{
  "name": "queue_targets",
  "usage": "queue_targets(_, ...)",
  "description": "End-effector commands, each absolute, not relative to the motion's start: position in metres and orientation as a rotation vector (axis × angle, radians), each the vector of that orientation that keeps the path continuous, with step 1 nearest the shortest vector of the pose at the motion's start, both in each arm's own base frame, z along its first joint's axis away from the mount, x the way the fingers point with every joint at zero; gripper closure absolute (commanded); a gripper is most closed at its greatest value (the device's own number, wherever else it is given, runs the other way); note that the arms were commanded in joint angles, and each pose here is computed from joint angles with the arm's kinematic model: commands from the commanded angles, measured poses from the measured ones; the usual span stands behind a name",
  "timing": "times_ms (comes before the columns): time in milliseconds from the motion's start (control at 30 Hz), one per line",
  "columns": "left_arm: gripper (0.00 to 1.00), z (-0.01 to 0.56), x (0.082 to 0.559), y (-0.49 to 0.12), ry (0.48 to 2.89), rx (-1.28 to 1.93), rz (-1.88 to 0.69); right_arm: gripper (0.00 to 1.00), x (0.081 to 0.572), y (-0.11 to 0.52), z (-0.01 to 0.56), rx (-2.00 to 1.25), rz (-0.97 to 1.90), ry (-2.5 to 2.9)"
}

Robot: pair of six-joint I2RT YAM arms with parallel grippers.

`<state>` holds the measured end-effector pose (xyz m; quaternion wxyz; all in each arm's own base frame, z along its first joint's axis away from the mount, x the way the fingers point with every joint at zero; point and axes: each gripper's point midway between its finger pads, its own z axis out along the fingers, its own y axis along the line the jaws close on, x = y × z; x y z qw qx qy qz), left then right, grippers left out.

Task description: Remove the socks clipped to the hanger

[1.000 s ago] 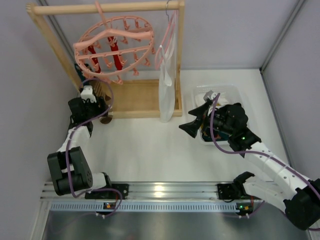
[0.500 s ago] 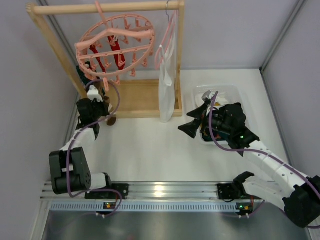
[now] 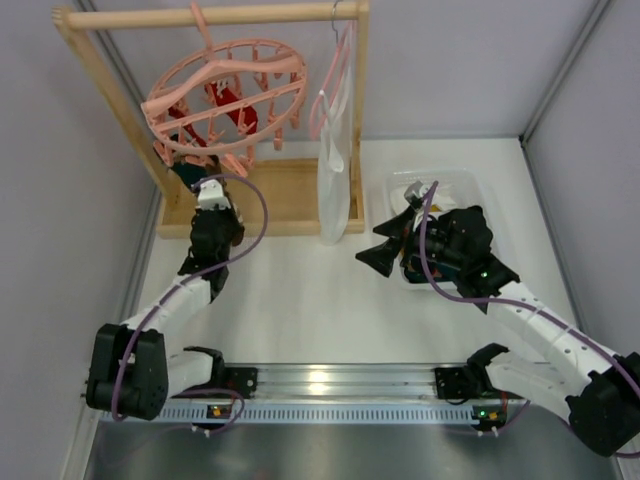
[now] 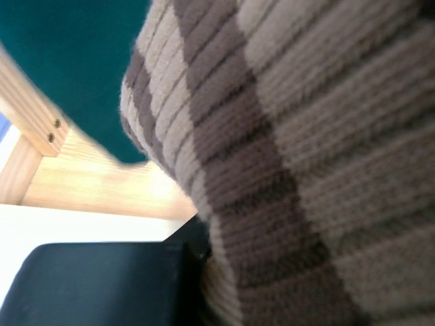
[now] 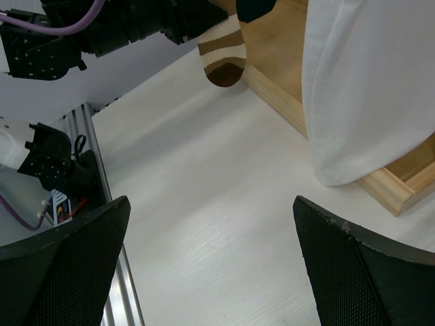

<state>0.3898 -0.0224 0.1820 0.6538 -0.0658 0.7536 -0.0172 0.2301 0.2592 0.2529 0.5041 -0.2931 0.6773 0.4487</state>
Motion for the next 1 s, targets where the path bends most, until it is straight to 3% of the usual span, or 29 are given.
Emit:
queue_targets(0,1.0,0.203,0.385,-0.022,1.602,-0.24,0.072,0.01,0.225,0.263,0.296,-0.712,1.106,1.517)
queue_targets(500,1.0,0.221,0.361,-0.041,1.498,-0.499,0.16,0.13,0.228,0.285,0.37,-0.519,1.009,1.512)
queue_targets(567,1.0,0.224,0.358,-0.044,1.485,-0.521,0.171,0.14,0.222,0.304,0.398,-0.535,1.006,1.488)
queue_targets(633,1.0,0.226,0.356,-0.046,1.478,-0.538,0.187,0.15,0.224,0.322,0.387,-0.567,0.925,1.568)
queue_targets(667,1.0,0.23,0.355,-0.047,1.471,-0.543,0.192,0.15,0.228,0.324,0.414,-0.531,0.894,1.53)
queue_targets(733,1.0,0.234,0.354,-0.055,1.468,-0.54,0.185,0.16,0.228,0.348,0.403,-0.588,0.828,1.591)
queue_targets(767,1.0,0.236,0.351,-0.052,1.462,-0.554,0.21,0.16,0.228,0.353,0.431,-0.573,0.83,1.547)
queue_targets(833,1.0,0.237,0.348,-0.059,1.463,-0.552,0.215,0.17,0.237,0.377,0.414,-0.62,0.733,1.611)
queue_targets(900,1.0,0.239,0.346,-0.06,1.458,-0.561,0.229,0.18,0.241,0.391,0.443,-0.629,0.703,1.57)
queue_targets(933,1.0,0.243,0.344,-0.066,1.457,-0.553,0.218,0.18,0.245,0.41,0.419,-0.689,0.657,1.631)
queue_targets(967,1.0,0.244,0.344,-0.068,1.456,-0.552,0.218,0.19,0.248,0.415,0.448,-0.66,0.671,1.586)
